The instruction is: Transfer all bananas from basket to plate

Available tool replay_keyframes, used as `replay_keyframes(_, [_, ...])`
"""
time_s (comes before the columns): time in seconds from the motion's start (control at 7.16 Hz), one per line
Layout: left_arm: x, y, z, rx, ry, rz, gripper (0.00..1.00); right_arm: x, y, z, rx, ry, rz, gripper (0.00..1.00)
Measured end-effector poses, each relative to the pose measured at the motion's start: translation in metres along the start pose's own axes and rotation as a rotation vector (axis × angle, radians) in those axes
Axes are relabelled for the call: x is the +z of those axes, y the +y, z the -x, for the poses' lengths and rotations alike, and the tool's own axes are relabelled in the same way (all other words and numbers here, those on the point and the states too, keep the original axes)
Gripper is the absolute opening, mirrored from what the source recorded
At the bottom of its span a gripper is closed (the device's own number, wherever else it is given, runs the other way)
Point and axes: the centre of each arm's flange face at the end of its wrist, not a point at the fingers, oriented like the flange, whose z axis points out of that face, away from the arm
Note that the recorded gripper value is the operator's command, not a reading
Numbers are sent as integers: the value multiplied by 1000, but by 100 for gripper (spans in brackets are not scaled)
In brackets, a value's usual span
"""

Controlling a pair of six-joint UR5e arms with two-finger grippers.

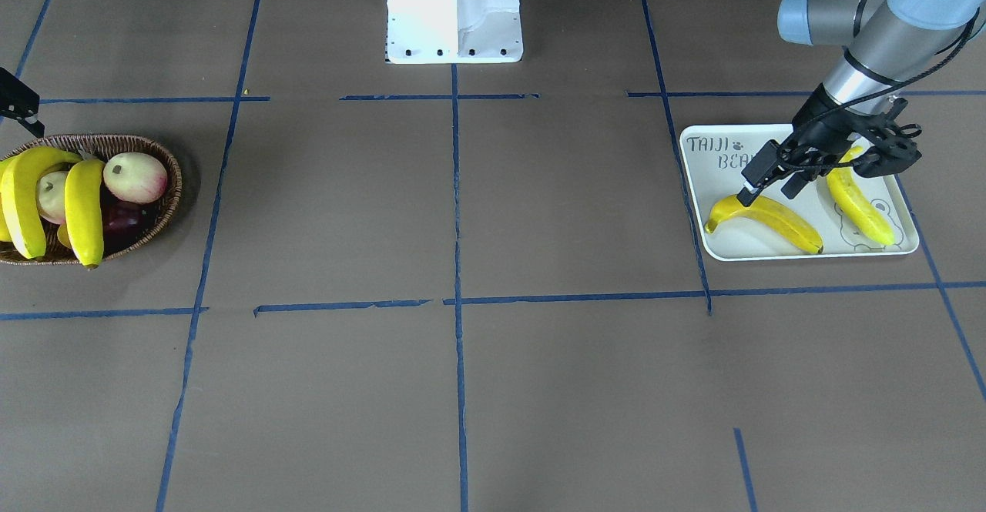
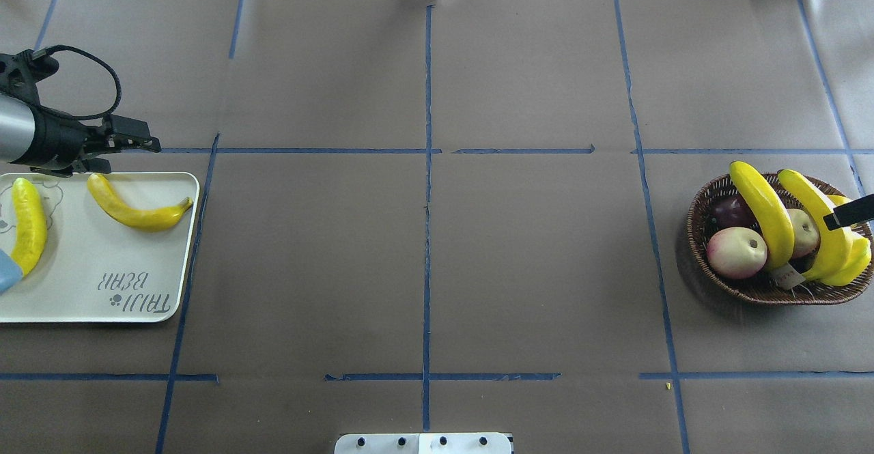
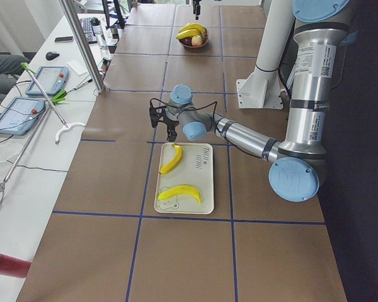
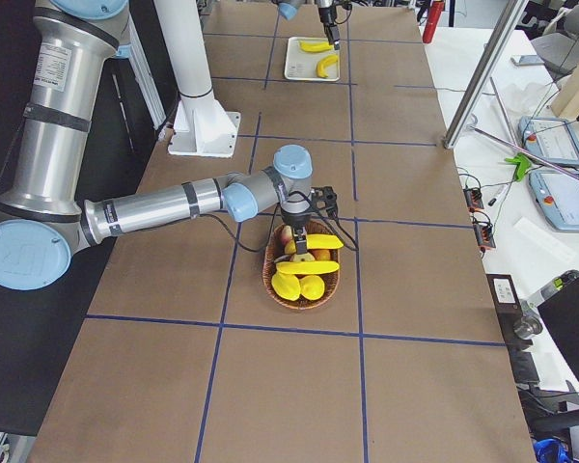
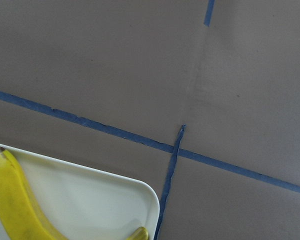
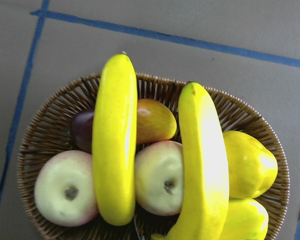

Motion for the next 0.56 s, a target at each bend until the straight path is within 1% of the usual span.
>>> replay_keyframes(0.28, [0, -2, -11, -3, 12, -1, 100, 25, 2, -19, 23, -9, 56, 100])
replay_keyframes(0.56, [2, -2, -15, -3, 15, -1, 100, 42, 4, -27, 39, -12, 93, 99])
